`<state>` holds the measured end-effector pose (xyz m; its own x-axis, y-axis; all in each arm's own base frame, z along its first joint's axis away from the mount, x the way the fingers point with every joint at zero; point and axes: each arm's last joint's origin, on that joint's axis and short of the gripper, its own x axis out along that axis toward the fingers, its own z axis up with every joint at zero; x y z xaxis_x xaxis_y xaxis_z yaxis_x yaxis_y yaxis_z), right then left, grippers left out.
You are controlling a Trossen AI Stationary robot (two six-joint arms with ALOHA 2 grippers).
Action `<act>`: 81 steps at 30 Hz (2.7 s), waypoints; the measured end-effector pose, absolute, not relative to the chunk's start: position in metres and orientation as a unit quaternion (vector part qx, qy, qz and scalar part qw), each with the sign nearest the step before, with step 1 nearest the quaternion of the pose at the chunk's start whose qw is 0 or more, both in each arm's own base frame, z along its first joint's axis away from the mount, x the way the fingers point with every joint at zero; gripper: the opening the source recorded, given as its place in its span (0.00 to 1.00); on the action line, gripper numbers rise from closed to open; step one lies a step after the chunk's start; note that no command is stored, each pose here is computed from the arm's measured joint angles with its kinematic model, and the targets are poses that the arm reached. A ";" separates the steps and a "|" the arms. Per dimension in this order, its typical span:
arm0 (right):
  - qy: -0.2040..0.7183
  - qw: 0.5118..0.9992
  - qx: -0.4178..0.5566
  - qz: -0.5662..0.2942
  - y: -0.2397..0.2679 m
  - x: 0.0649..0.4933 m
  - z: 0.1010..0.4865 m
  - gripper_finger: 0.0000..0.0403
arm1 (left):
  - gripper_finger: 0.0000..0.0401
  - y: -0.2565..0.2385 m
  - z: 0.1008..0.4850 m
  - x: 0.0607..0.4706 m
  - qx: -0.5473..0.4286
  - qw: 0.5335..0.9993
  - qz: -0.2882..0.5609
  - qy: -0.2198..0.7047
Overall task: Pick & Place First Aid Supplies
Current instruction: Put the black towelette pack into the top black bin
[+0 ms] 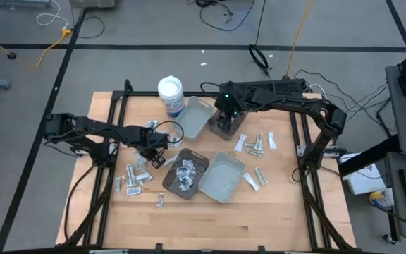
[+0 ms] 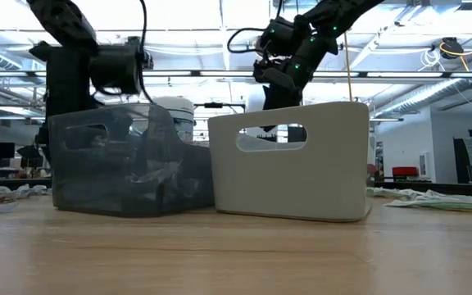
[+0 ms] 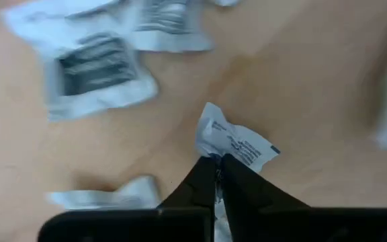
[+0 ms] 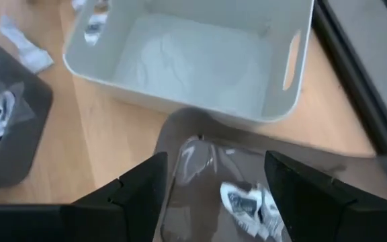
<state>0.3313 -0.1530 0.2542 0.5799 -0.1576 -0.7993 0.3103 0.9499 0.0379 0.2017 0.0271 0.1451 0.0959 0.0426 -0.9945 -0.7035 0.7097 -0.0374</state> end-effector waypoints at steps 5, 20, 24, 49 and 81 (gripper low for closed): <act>0.417 0.895 0.085 -0.133 -0.149 0.327 0.268 0.60 | 0.02 0.028 0.175 0.205 -0.261 0.778 0.234 0.522; 0.347 0.929 0.120 -0.035 -0.130 0.331 0.291 0.60 | 0.01 0.031 0.253 0.231 -0.177 0.963 0.107 0.171; 0.316 0.941 0.123 -0.012 -0.119 0.340 0.295 0.60 | 0.01 0.033 0.262 0.239 -0.170 0.973 0.106 0.110; 0.220 0.974 0.056 0.016 -0.069 0.367 0.313 0.42 | 0.01 0.034 0.270 0.287 -0.169 0.980 0.108 0.015; 0.282 0.957 0.066 -0.009 -0.085 0.348 0.311 0.00 | 0.46 0.054 0.257 0.268 -0.290 0.941 0.119 0.127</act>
